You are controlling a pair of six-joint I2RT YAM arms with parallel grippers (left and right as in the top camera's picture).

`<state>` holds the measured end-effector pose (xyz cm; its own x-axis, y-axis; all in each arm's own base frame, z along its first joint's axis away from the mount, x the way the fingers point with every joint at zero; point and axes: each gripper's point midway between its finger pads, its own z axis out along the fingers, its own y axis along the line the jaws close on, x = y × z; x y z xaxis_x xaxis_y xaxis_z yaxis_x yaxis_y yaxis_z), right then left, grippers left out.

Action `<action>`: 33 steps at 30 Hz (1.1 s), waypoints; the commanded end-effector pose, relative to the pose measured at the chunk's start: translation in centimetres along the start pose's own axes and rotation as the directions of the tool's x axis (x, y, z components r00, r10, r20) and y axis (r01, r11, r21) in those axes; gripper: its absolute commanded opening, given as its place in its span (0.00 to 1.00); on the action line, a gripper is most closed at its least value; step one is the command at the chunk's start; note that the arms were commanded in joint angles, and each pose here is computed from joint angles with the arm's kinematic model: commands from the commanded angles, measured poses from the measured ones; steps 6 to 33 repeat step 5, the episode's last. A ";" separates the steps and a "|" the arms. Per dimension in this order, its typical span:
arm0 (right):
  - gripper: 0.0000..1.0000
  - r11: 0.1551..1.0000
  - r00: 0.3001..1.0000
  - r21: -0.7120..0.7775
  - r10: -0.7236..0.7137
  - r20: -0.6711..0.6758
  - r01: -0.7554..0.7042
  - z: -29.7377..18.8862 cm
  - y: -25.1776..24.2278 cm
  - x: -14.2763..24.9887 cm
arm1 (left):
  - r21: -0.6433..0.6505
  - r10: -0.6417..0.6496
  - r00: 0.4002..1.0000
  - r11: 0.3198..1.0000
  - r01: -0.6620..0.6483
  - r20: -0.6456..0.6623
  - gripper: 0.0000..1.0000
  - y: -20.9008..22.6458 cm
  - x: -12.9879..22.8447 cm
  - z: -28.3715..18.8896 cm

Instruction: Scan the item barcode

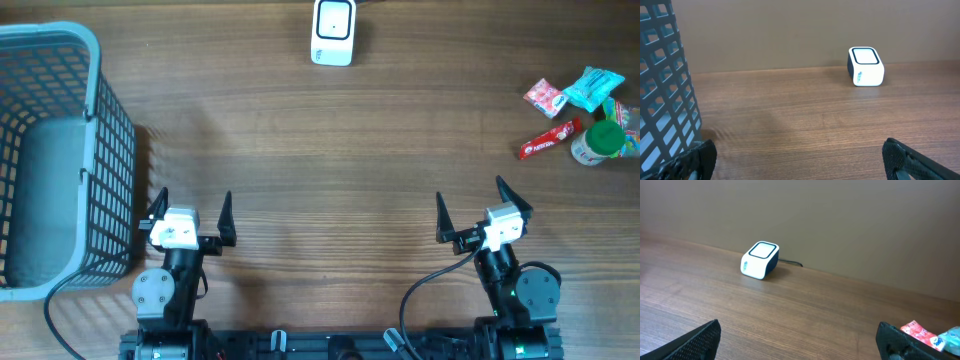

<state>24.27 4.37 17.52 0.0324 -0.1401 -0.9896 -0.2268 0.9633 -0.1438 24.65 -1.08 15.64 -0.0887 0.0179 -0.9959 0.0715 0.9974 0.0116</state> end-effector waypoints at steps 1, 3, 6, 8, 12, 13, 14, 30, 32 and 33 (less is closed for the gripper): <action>1.00 1.000 1.000 0.015 -0.013 0.009 0.012 -0.1 -0.2 -0.2 | -0.003 -0.014 1.000 1.000 0.014 -0.012 1.00 0.0 0.6 0.1; 1.00 1.000 1.000 0.015 -0.013 0.009 0.012 -0.1 -0.2 -0.2 | -0.003 -0.014 1.000 1.000 0.014 -0.012 1.00 0.0 0.6 0.1; 1.00 1.000 1.000 0.015 -0.013 0.009 0.012 -0.1 -0.2 -0.2 | -0.003 -0.014 1.000 1.000 0.014 -0.012 1.00 0.0 0.6 0.1; 1.00 1.000 1.000 0.015 -0.013 0.009 0.012 -0.1 -0.2 -0.2 | -0.003 -0.014 1.000 1.000 0.014 -0.012 1.00 0.0 0.6 0.1; 1.00 1.000 1.000 0.015 -0.013 0.009 0.012 -0.1 -0.2 -0.2 | -0.003 -0.014 1.000 1.000 0.014 -0.012 1.00 0.0 0.6 0.1; 1.00 1.000 1.000 0.015 -0.013 0.009 0.012 -0.1 -0.2 -0.2 | -0.003 -0.014 1.000 1.000 0.014 -0.012 1.00 0.0 0.6 0.1; 1.00 1.000 1.000 0.015 -0.013 0.009 0.012 -0.1 -0.2 -0.2 | -0.003 -0.014 1.000 1.000 0.014 -0.012 1.00 0.0 0.6 0.1; 1.00 1.000 1.000 0.015 -0.013 0.009 0.012 -0.1 -0.2 -0.2 | -0.003 -0.014 1.000 1.000 0.014 -0.012 1.00 0.0 0.6 0.1; 1.00 1.000 1.000 0.015 -0.013 0.009 0.012 -0.1 -0.2 -0.2 | -0.003 -0.014 1.000 1.000 0.014 -0.012 1.00 0.0 0.6 0.1; 1.00 1.000 1.000 0.015 -0.013 0.009 0.012 -0.1 -0.2 -0.2 | -0.003 -0.014 1.000 1.000 0.014 -0.012 1.00 0.0 0.6 0.1</action>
